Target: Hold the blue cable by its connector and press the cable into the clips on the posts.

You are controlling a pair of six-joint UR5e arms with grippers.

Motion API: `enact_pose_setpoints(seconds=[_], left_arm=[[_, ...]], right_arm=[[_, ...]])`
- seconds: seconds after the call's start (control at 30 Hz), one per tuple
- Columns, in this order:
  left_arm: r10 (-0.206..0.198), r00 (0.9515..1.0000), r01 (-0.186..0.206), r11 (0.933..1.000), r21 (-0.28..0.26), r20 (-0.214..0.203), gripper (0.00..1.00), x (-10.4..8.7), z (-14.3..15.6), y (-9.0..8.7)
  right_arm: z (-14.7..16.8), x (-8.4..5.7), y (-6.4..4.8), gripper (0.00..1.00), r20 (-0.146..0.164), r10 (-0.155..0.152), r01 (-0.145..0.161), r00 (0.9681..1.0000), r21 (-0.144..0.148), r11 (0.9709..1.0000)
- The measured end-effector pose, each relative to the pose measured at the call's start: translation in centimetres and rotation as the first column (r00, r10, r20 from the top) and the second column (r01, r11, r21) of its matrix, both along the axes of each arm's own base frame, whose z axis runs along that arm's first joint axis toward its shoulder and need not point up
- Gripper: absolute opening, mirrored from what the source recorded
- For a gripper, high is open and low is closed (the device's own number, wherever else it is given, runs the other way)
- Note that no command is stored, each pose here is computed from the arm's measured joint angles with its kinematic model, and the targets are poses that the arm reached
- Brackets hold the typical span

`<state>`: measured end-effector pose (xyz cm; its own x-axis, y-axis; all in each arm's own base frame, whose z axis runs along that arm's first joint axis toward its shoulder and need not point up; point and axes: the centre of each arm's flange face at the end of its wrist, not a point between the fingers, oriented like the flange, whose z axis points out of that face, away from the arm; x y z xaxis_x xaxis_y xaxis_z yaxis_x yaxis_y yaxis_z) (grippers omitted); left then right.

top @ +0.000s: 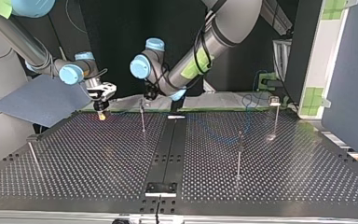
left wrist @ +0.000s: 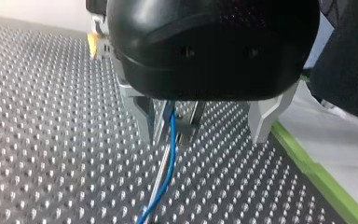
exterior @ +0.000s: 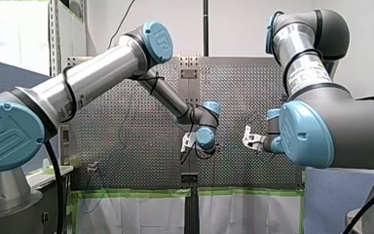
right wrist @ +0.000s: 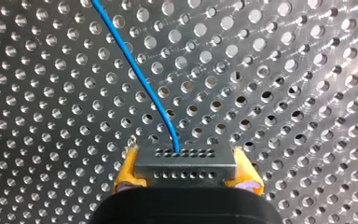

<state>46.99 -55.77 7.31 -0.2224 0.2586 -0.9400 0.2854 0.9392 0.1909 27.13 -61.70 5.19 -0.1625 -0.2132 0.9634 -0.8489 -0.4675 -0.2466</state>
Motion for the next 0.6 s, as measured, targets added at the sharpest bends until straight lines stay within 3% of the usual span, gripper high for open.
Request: enact_pose_setpoints(seconds=[0.3,0.6], left_arm=[[-0.041,0.9989,0.041,0.9991,-0.009,-0.022,1.00,-4.9,-2.2,-1.3],[-0.042,0.9990,0.041,0.9985,-0.037,-0.017,1.00,-5.5,-2.4,-1.7]], right_arm=[[-0.1,0.0,0.1,0.00,0.002,0.006,-0.006,1.0000,0.010,0.9999],[-0.1,0.0,0.2,0.00,0.014,0.011,-0.011,0.9998,0.020,0.9997]])
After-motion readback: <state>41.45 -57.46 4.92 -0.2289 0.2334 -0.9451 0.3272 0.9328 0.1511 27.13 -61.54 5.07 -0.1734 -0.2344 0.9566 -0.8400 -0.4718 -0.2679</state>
